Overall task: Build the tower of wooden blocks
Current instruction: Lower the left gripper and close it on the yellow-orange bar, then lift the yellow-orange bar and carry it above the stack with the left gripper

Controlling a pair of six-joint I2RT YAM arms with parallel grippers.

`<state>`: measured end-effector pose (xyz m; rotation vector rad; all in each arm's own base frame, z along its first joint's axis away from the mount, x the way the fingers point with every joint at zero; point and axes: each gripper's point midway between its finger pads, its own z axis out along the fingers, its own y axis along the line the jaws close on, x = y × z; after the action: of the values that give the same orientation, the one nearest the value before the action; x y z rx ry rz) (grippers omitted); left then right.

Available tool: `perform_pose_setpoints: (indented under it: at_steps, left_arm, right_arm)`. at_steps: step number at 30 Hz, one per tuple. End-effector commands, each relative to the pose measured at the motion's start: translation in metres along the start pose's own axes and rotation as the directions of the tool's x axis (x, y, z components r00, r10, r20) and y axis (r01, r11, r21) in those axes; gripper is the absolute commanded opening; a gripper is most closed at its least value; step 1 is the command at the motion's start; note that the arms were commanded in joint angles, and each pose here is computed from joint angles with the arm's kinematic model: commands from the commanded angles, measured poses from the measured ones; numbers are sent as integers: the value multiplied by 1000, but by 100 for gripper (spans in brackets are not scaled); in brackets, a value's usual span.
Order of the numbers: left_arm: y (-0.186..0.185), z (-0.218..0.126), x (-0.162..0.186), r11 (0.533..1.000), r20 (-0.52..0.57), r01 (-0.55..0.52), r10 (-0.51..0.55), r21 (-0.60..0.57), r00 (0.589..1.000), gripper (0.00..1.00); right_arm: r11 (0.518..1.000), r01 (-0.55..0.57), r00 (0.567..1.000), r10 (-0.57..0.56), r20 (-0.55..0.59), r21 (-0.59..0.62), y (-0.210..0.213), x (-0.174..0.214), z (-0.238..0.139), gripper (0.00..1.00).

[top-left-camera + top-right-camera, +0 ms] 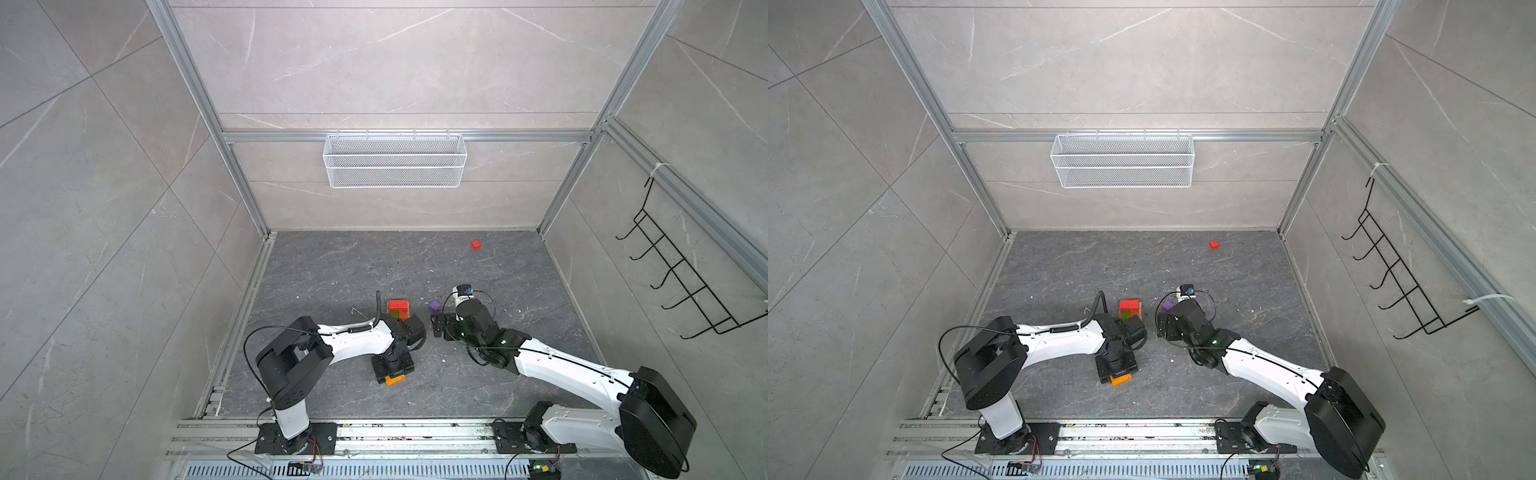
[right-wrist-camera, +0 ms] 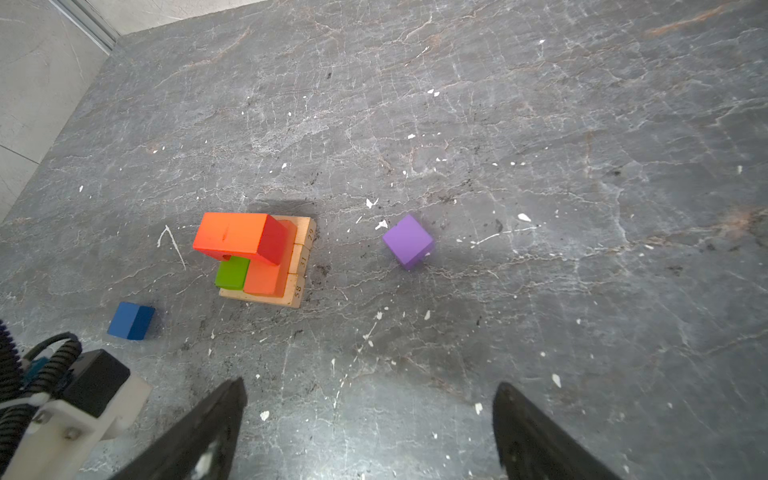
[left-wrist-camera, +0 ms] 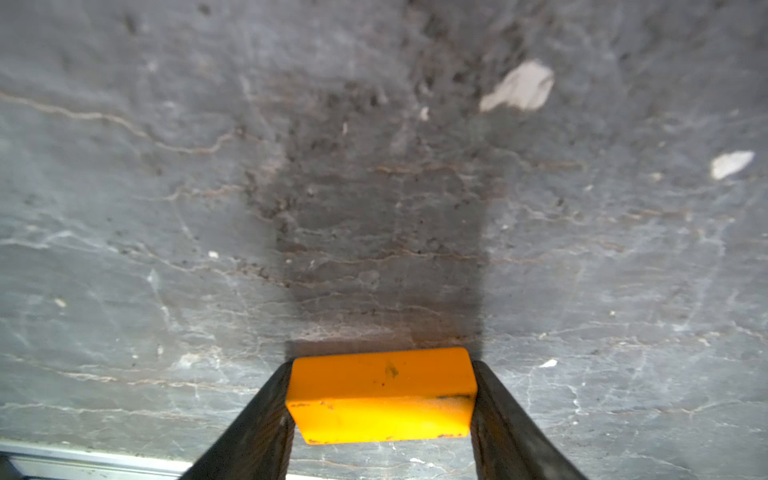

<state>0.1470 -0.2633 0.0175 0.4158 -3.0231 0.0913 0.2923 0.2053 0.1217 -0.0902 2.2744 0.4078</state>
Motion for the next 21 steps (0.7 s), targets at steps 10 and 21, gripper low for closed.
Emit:
perform_pose_setpoints:
  at_steps: [10,21]
  left_arm:
    - [19,-27,-28,959,107,-213,235,-185,966,51]
    - [0,-59,-68,953,142,-295,302,-68,943,53]
  right_arm:
    - [1000,12,1000,-12,-7,18,-5,5,-3,93]
    - [999,31,1000,-31,4,27,-7,-1,-14,93]
